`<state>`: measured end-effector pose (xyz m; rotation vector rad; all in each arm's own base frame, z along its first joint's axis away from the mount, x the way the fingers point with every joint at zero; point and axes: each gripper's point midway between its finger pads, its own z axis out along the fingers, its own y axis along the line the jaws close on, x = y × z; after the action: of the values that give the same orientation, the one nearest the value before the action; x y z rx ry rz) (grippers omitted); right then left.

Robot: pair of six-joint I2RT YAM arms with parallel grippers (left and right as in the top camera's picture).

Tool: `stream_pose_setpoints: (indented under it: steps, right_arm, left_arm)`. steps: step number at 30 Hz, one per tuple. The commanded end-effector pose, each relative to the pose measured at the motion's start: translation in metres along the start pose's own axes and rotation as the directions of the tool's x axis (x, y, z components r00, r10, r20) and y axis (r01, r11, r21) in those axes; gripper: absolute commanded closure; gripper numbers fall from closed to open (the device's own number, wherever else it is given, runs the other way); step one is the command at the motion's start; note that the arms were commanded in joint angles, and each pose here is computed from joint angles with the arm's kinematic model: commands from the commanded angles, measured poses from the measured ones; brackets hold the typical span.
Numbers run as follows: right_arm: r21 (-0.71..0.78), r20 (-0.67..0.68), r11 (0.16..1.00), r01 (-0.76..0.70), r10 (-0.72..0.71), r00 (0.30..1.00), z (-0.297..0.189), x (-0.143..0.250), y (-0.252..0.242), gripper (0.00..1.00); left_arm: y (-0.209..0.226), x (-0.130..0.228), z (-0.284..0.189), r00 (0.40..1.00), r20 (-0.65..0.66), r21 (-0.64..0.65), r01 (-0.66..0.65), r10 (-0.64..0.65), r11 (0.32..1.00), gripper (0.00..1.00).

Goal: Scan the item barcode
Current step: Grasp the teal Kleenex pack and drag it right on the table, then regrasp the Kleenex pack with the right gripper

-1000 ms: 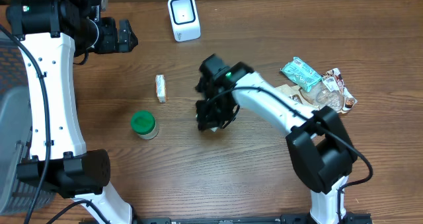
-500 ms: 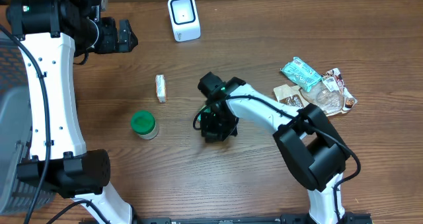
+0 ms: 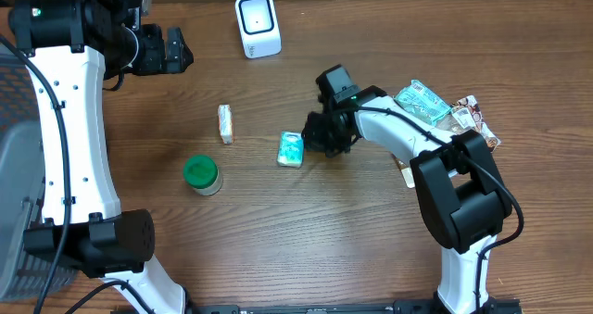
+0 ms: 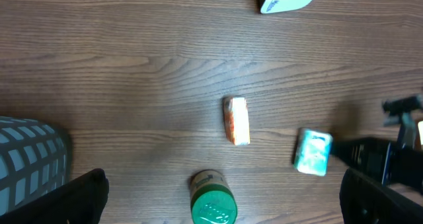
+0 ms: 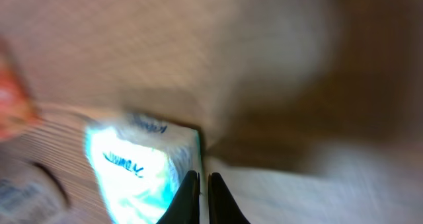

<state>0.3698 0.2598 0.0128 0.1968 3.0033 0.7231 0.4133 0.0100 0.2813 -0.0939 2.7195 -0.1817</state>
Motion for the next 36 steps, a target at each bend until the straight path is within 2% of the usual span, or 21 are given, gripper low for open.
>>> stream_pose_setpoints:
  steps: [1,11,13,17,21,27,36]
  right_arm:
    - [-0.107,0.031,0.988,0.109,-0.106,0.994,0.0,-0.007,0.027,0.96]
    - [-0.099,0.066,0.987,0.124,-0.117,0.991,-0.013,-0.026,0.015,0.95]
    - [-0.121,0.05,0.98,0.161,-0.156,0.987,-0.024,-0.029,0.016,0.89]
    - [-0.151,0.024,0.968,0.202,-0.2,0.979,-0.045,-0.033,0.02,0.67]
    - [-0.143,-0.03,0.973,0.181,-0.187,0.982,-0.053,-0.024,0.015,0.59]
    - [-0.106,-0.113,0.981,0.16,-0.172,0.979,-0.045,-0.001,0.009,0.57]
    - [-0.077,-0.132,0.978,0.195,-0.204,0.97,-0.031,0.014,0.013,0.57]
  left_arm:
    - [-0.002,-0.003,-0.012,0.999,0.035,-0.002,-0.033,0.033,0.999,0.0]
    - [-0.002,-0.003,-0.012,0.999,0.035,-0.002,-0.033,0.033,0.999,0.01]
    - [-0.002,-0.003,-0.012,0.999,0.035,-0.002,-0.033,0.033,0.999,0.01]
    - [-0.002,-0.003,-0.012,0.999,0.035,-0.002,-0.033,0.033,0.999,0.0]
    - [-0.002,-0.003,-0.012,0.999,0.035,-0.002,-0.033,0.033,0.999,0.0]
    - [-0.002,-0.003,-0.012,0.999,0.036,-0.002,-0.033,0.033,0.999,0.01]
    - [-0.002,-0.003,-0.012,0.999,0.035,-0.002,-0.033,0.033,0.999,0.0]
